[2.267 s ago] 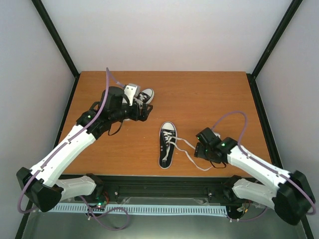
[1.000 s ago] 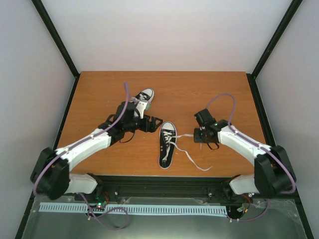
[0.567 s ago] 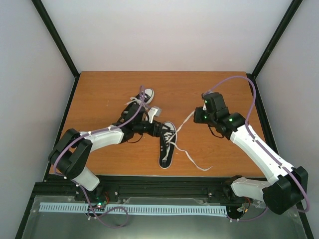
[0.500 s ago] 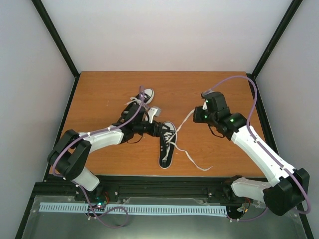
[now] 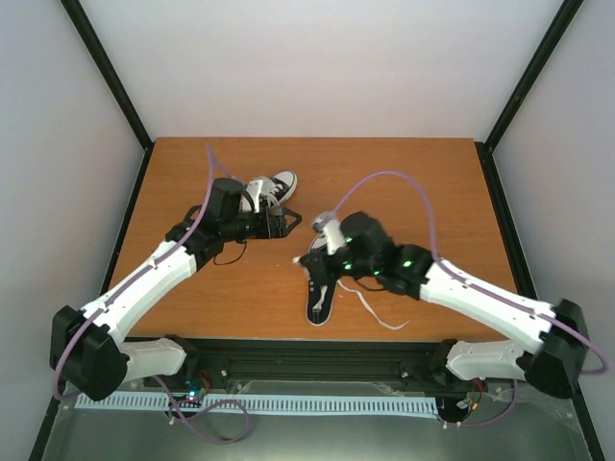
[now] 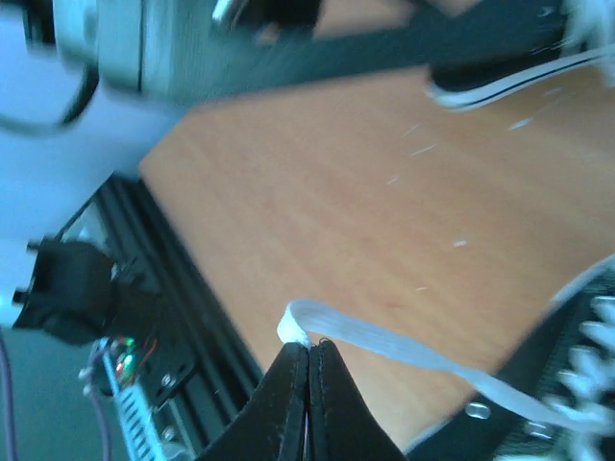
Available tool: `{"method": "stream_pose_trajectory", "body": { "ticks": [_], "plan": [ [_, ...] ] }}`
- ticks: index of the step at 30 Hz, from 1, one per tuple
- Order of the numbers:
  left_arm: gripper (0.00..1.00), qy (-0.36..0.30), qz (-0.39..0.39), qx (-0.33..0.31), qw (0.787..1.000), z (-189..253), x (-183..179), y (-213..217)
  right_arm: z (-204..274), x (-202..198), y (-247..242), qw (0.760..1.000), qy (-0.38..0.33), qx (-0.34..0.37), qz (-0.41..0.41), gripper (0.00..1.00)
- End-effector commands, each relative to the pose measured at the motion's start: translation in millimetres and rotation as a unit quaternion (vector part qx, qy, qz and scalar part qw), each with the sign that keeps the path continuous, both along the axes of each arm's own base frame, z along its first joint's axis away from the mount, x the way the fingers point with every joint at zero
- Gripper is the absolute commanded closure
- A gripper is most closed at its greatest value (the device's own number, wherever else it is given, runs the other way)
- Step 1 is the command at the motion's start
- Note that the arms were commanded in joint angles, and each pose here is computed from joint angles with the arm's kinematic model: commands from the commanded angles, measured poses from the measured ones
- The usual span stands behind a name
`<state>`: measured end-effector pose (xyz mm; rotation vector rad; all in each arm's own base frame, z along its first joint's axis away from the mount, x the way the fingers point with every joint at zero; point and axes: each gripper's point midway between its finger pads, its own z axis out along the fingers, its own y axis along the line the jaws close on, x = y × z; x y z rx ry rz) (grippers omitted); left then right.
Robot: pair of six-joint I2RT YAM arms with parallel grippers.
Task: Tie the shoes
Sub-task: Wrap the shoelace around the shoelace.
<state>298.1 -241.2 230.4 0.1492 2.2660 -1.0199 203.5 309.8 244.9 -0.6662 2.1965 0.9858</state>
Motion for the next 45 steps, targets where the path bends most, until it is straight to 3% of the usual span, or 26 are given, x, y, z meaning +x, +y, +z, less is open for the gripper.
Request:
{"method": "stream_pose_trajectory", "body": {
  "ticks": [1, 6, 9, 10, 13, 21, 25, 32, 39, 45],
  "plan": [
    [0.17, 0.091, -0.054, 0.033, 0.994, -24, -28, 3, -28, -36, 57, 0.997, -0.005, -0.010, 0.078, 0.97],
    [0.16, 0.098, -0.079, 0.047, 0.991, -48, -34, 2, -58, -61, 93, 0.992, -0.001, -0.050, 0.118, 0.95],
    [0.18, 0.112, -0.119, 0.043, 0.986, -61, -38, -8, -62, -56, 86, 0.992, -0.008, -0.070, 0.100, 0.50],
    [0.19, 0.122, -0.133, 0.039, 0.983, -67, -42, -11, -59, -52, 81, 0.993, -0.019, -0.073, 0.088, 0.40],
    [0.25, 0.129, -0.161, 0.020, 0.978, -80, -45, -22, -46, -36, 58, 0.995, -0.045, -0.080, 0.050, 0.22],
    [0.34, 0.107, -0.210, 0.092, 0.967, -122, -72, -53, -66, 41, -44, 0.991, 0.022, -0.070, -0.112, 0.17],
    [0.41, 0.093, -0.212, 0.137, 0.963, -141, -74, -53, -82, 61, -89, 0.982, 0.056, -0.064, -0.171, 0.17],
    [0.47, 0.056, -0.211, 0.163, 0.962, -154, -74, -63, -117, 62, -128, 0.969, 0.121, -0.038, -0.212, 0.16],
    [0.53, -0.016, -0.180, 0.164, 0.970, -147, -55, -65, -123, 48, -135, 0.967, 0.133, -0.022, -0.215, 0.16],
    [0.62, -0.006, -0.212, 0.149, 0.966, -155, -59, -79, -137, 29, -152, 0.959, 0.152, -0.057, -0.232, 0.16]
  ]
}}
